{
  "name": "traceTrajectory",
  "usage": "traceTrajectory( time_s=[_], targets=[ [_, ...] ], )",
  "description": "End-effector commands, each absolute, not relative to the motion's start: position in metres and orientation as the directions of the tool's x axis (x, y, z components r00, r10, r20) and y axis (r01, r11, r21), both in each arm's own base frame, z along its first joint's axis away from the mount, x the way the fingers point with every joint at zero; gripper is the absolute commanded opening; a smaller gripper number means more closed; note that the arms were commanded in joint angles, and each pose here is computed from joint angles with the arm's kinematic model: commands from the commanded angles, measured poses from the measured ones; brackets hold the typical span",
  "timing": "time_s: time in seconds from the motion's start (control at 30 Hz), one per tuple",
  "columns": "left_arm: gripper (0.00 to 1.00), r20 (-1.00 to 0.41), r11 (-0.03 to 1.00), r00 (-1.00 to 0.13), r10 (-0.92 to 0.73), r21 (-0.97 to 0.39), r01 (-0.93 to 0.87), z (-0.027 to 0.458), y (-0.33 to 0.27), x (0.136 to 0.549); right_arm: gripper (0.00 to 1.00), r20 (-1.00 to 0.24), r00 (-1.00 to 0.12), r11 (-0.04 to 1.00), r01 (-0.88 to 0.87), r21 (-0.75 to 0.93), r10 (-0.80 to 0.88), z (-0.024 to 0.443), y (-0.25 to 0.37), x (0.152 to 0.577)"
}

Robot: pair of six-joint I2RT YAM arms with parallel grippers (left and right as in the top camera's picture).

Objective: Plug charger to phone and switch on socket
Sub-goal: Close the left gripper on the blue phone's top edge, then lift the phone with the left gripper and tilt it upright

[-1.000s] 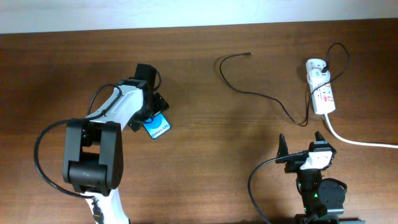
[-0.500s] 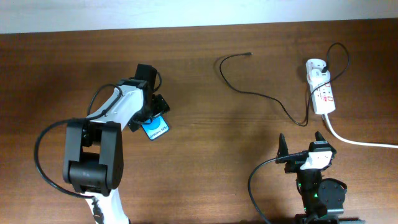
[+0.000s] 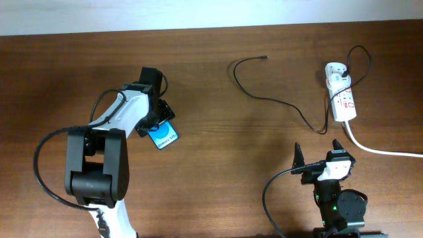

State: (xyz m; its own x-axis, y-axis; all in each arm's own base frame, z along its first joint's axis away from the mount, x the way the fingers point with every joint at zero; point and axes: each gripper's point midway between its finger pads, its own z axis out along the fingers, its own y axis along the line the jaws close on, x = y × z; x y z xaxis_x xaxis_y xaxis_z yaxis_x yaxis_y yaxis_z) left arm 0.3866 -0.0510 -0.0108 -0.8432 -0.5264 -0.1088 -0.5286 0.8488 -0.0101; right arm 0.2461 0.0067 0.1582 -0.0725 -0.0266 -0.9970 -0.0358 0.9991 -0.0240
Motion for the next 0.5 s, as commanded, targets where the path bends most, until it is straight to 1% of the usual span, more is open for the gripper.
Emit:
traceTrajectory(
  time_s=[0.0, 0.47],
  targets=[
    [0.69, 0.159, 0.847, -0.832, -0.532, 0.087, -0.525, -0.0797, -0.0537, 0.3205, 0.99, -0.997, -0.077, 0.999, -0.039, -0.021, -0.023, 0.1558, 0.0078, 0.2459],
    [0.69, 0.203, 0.848, -0.823, -0.530, 0.113, -0.518, -0.0740, -0.0536, 0.3107, 0.99, -0.997, -0.078, 0.999, -0.039, -0.020, -0.023, 0.1555, 0.0078, 0.2460]
  ],
)
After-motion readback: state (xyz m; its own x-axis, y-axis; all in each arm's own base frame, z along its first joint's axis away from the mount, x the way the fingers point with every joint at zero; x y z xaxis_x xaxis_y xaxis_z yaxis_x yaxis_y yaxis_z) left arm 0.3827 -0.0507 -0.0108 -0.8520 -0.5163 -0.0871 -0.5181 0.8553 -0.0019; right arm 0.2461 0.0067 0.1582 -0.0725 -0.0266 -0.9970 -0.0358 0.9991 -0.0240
